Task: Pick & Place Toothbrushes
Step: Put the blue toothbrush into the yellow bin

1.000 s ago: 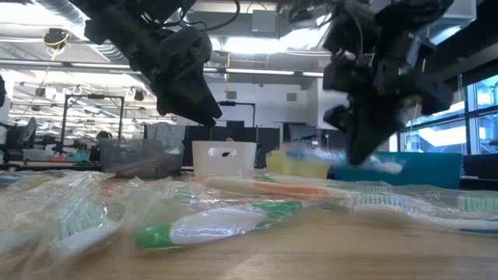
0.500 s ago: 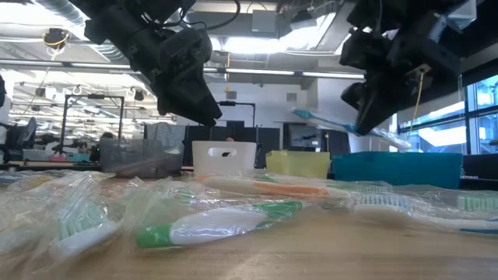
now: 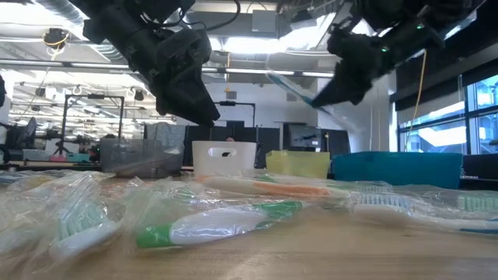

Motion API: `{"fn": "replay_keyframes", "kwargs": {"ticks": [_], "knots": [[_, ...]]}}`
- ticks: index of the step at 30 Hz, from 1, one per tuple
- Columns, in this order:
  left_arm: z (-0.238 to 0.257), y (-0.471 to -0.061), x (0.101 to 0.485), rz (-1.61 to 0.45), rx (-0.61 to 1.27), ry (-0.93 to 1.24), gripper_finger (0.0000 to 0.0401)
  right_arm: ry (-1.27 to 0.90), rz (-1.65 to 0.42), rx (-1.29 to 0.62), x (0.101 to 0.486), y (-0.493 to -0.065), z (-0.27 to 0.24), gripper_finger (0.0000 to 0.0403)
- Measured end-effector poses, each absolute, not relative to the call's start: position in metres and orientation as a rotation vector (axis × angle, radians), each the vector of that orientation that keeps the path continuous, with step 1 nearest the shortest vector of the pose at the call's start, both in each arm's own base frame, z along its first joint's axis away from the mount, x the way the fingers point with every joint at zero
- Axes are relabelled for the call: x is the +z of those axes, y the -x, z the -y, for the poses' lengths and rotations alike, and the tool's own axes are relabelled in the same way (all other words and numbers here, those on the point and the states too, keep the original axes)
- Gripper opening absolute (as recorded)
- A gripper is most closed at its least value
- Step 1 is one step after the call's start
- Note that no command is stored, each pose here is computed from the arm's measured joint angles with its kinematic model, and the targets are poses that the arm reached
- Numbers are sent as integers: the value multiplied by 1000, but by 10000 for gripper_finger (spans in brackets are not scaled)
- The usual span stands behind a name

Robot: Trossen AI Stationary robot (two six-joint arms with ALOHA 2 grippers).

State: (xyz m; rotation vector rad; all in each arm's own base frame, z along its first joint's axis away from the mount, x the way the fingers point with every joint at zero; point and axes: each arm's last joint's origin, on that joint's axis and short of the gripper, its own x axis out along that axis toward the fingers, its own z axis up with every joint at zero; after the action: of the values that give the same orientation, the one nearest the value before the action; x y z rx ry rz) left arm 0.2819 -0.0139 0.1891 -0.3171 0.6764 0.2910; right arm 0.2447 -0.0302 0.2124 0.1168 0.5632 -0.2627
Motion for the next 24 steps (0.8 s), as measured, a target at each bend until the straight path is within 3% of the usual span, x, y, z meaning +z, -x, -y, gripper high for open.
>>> {"fn": "replay_keyframes", "kwargs": {"ticks": [12,24], "knots": [[23,-281,189,-685,261,286,171,-311,-304,-514,211,-261,83,24],[23,-280,187,-702,281,275,171,-424,-188,-759,182,-271,125,23]]}}
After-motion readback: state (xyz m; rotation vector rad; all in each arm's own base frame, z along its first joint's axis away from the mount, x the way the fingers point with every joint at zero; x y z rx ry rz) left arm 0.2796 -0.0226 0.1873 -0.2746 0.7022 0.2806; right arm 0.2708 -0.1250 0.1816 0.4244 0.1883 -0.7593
